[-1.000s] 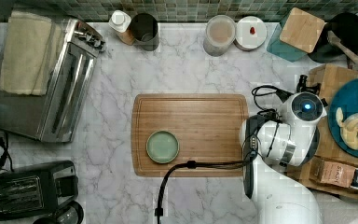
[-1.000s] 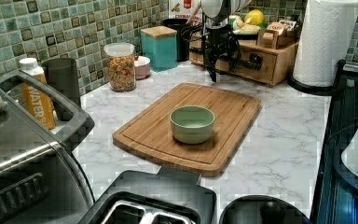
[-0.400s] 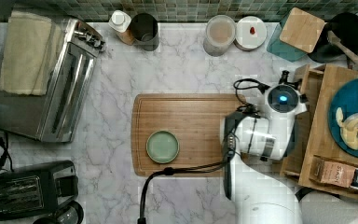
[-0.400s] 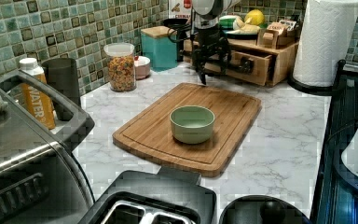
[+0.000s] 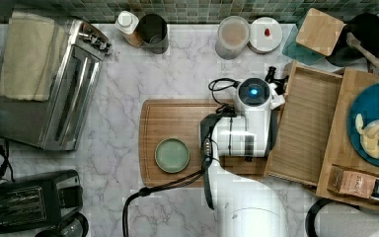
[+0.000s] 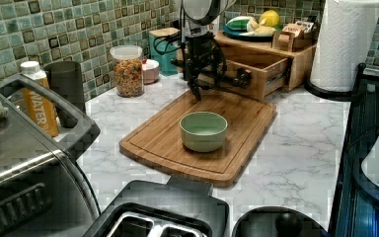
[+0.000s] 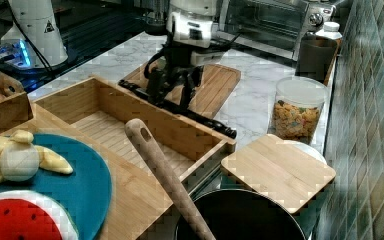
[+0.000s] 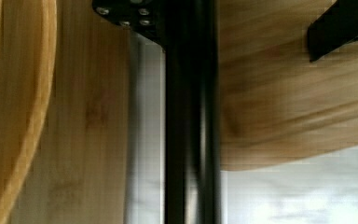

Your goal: Open the drawer.

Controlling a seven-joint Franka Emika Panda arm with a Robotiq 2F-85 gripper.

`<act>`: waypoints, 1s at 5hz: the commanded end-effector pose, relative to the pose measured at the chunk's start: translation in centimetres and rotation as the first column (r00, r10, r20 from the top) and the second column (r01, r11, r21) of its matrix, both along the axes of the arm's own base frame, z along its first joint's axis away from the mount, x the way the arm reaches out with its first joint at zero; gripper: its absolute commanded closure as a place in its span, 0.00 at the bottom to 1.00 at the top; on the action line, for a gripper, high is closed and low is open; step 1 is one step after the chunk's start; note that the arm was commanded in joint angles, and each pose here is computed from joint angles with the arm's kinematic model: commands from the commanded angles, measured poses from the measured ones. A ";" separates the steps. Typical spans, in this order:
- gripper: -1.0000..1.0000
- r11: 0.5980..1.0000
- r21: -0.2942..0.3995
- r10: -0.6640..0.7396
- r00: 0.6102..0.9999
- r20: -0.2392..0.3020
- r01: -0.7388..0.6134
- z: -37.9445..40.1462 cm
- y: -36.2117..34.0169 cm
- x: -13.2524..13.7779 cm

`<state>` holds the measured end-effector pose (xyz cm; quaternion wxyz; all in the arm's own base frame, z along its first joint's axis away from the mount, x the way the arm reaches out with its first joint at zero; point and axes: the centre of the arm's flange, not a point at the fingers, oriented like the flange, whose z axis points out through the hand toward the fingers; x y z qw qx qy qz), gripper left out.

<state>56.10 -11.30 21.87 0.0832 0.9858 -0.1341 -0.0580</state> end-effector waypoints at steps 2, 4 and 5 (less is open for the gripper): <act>0.00 0.999 0.035 -0.043 0.973 0.225 0.036 6.7 18.5 5.1; 0.00 0.996 0.032 -0.084 0.962 0.260 0.078 6.8 19.4 5.5; 0.00 0.996 0.032 -0.084 0.962 0.260 0.078 6.8 19.4 5.5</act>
